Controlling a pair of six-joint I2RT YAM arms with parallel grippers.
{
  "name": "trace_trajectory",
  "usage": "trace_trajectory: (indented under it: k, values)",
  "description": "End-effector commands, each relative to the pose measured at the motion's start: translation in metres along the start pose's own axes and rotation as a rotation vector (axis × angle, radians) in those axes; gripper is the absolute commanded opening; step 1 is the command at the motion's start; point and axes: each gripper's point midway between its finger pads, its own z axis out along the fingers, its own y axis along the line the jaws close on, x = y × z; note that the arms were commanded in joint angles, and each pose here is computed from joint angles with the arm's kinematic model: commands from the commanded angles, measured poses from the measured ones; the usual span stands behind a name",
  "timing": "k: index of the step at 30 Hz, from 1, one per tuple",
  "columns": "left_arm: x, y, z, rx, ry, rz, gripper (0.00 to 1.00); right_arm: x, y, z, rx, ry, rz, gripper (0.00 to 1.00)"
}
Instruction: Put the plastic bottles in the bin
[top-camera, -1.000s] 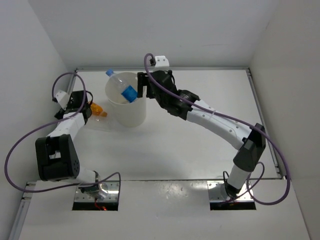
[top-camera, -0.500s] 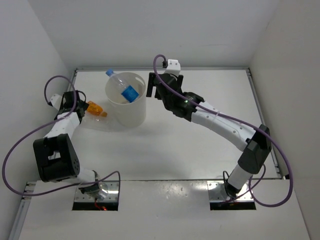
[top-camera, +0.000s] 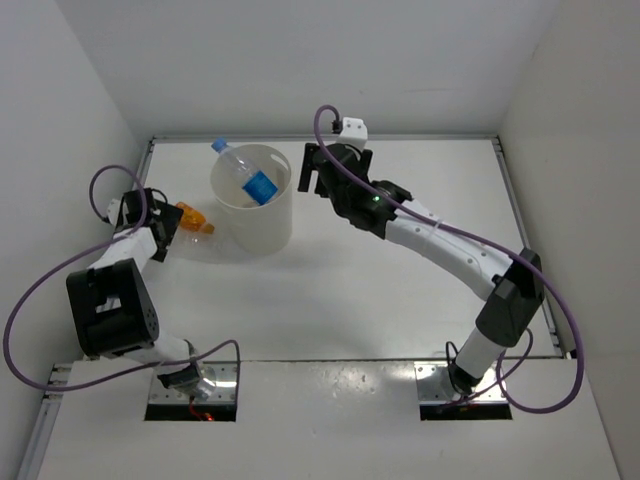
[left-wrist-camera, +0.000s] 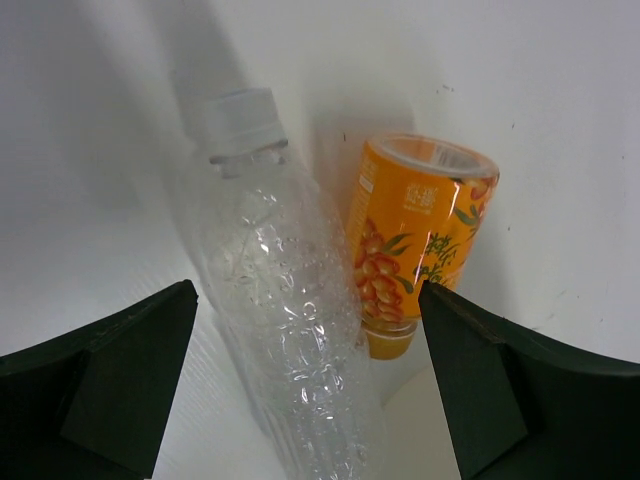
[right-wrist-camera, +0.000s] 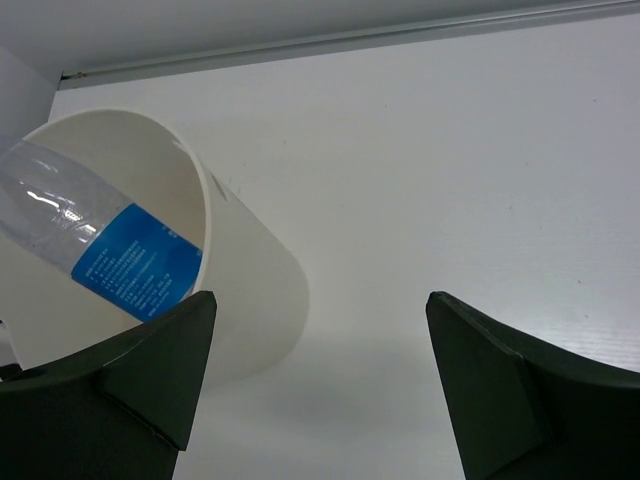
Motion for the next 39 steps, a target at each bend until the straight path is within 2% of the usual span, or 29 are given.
trace_trajectory:
  k: [1,12,16,20,25,26,29,32,36,37,39]
  values:
    - [0.009,-0.016,0.005,0.086,0.06,-0.05,1.0,-0.009,-0.003,-0.002,-0.01,-0.009,0.034,0.87]
    - [0.023,0.001,0.015,0.033,0.089,-0.061,1.0,0.005,-0.006,0.01,-0.008,0.034,0.038,0.87]
    - [0.03,0.009,0.017,0.007,0.106,-0.066,0.93,0.006,-0.008,0.013,-0.005,0.044,0.037,0.87]
    - [0.036,0.017,0.022,-0.021,0.114,-0.072,0.9,0.015,-0.01,0.02,0.001,0.073,0.026,0.87]
    - [0.04,0.018,0.026,-0.025,0.13,-0.08,0.79,0.014,-0.022,0.022,0.032,0.088,0.03,0.87]
    - [0.043,0.018,0.028,-0.021,0.14,-0.08,0.74,0.014,-0.022,0.022,0.033,0.088,0.03,0.87]
    - [0.051,0.021,0.032,-0.031,0.171,-0.077,0.72,0.02,-0.028,0.027,0.049,0.099,0.035,0.87]
    - [0.054,0.023,0.033,-0.032,0.184,-0.066,0.63,0.019,-0.035,0.03,0.063,0.107,0.049,0.87]
    - [0.044,0.015,0.033,-0.019,0.162,-0.032,0.46,0.022,-0.04,0.03,0.073,0.124,0.053,0.87]
    - [0.041,0.011,0.033,-0.009,0.156,-0.022,0.36,0.022,-0.04,0.03,0.073,0.125,0.053,0.87]
    - [0.035,0.007,0.032,-0.002,0.141,0.021,0.27,0.021,-0.042,0.031,0.074,0.127,0.067,0.87]
